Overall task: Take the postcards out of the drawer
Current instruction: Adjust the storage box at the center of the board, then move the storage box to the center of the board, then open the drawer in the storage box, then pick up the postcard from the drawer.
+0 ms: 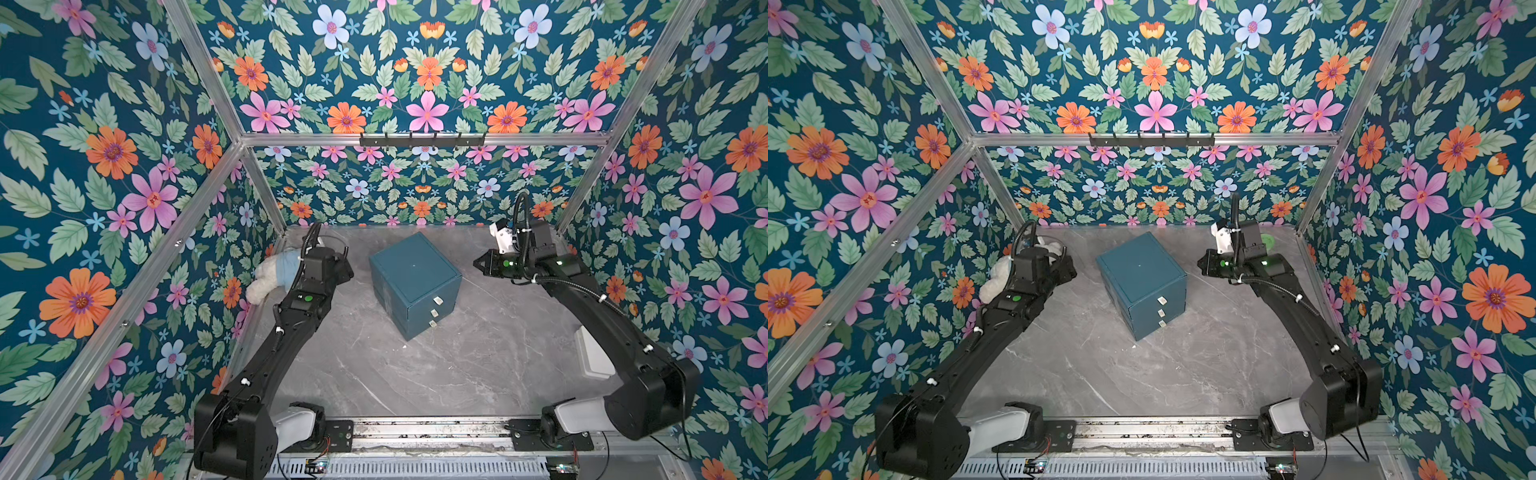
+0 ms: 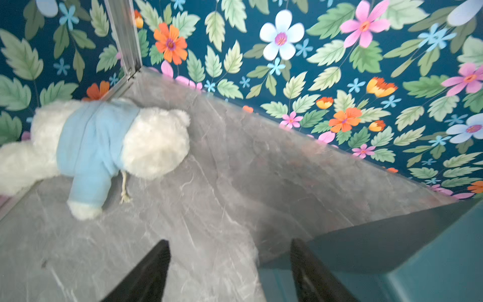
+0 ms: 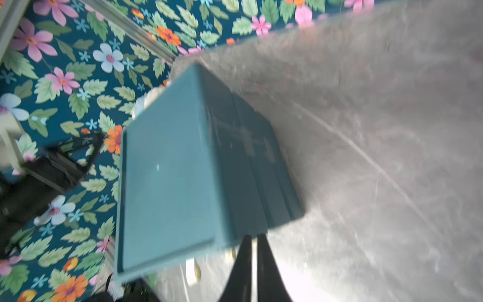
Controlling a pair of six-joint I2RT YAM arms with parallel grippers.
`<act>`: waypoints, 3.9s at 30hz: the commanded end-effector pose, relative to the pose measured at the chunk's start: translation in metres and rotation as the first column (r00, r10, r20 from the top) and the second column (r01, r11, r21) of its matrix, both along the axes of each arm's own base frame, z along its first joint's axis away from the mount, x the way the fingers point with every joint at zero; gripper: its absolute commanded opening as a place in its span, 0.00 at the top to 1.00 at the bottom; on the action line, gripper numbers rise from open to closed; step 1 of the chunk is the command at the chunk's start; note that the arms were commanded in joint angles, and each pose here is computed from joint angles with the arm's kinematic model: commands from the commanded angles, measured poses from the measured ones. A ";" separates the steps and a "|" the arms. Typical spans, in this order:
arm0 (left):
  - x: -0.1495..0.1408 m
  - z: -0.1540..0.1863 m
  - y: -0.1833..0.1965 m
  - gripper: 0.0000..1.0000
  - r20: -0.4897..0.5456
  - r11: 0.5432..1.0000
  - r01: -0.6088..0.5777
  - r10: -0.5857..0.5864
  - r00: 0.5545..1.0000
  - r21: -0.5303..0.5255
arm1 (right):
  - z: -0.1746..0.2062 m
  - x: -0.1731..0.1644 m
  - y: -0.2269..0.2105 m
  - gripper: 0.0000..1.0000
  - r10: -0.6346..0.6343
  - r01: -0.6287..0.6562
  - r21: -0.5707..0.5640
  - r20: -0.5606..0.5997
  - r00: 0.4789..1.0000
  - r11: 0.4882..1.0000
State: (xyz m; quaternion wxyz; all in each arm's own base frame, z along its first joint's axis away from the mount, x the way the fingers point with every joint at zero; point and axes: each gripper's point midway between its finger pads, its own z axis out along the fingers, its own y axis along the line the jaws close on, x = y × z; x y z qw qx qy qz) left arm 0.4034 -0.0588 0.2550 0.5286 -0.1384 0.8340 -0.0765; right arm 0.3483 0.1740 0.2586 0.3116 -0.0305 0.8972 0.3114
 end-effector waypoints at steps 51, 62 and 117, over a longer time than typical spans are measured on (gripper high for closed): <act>0.072 0.007 -0.071 0.04 -0.010 0.931 0.366 -0.365 0.931 0.018 | -0.027 -0.007 0.125 0.83 0.290 -0.262 0.495 0.021 0.957 0.828; 0.052 0.018 -0.055 0.04 -0.001 0.947 0.315 -0.316 0.949 0.068 | -0.022 0.022 0.142 1.00 0.301 -0.268 0.540 0.029 0.953 0.798; -0.018 0.007 -0.064 0.01 -0.016 0.921 0.339 -0.348 0.937 -0.192 | 0.005 -0.081 0.057 0.43 0.225 -0.224 0.175 0.015 0.974 0.959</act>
